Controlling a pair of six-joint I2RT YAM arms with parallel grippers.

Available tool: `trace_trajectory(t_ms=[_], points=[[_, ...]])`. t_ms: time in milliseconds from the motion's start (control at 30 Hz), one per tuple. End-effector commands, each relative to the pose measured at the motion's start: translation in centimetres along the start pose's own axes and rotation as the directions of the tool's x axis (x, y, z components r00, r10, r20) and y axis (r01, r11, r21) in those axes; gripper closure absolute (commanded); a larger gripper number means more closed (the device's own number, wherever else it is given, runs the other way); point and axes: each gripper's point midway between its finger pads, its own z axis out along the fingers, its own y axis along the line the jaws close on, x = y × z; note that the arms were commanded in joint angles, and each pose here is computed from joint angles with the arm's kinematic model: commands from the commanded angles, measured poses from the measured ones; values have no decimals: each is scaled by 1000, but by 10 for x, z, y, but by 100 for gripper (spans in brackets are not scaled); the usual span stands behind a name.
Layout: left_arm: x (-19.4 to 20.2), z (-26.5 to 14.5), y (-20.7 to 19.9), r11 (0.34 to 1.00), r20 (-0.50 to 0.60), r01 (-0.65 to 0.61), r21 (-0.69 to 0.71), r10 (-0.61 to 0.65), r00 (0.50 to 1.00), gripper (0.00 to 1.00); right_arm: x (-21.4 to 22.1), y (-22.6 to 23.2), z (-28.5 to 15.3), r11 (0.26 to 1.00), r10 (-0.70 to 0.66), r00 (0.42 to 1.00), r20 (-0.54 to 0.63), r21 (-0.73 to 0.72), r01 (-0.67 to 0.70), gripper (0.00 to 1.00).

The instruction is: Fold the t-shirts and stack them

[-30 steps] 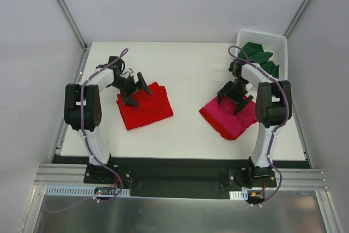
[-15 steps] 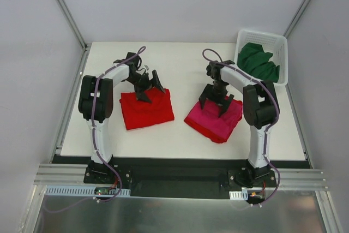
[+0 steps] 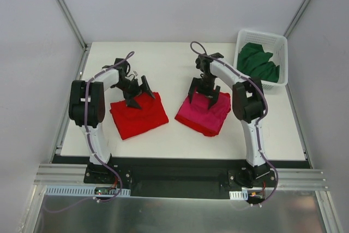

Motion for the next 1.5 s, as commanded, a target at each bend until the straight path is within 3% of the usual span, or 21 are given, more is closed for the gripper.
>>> trace_trajectory(t_ms=[0,467,667,833,1133,1333,1467], points=[[-7,-30,17,997,91,-20,-75,27,996,1,-1,23,-9,991,-122,992,-19,-55,121,4],[-11,-70,41,988,182,96,-121,-73,981,1,-12,54,2,892,-442,897,-22,-113,437,4],[-2,-85,29,992,203,87,-86,-68,977,1,-13,62,-17,832,-547,834,67,-59,551,4],[3,-88,21,995,194,87,-56,-75,978,1,-11,55,-73,846,-520,830,200,-15,533,4],[7,-89,15,996,181,87,-31,-80,980,1,20,12,-147,927,-358,858,367,29,374,4],[3,-75,-2,996,157,-17,-84,30,987,1,41,-25,-87,961,-276,916,289,104,257,4],[6,-63,-8,963,89,-120,-243,145,985,1,45,-20,-63,968,-251,915,316,113,226,4]])
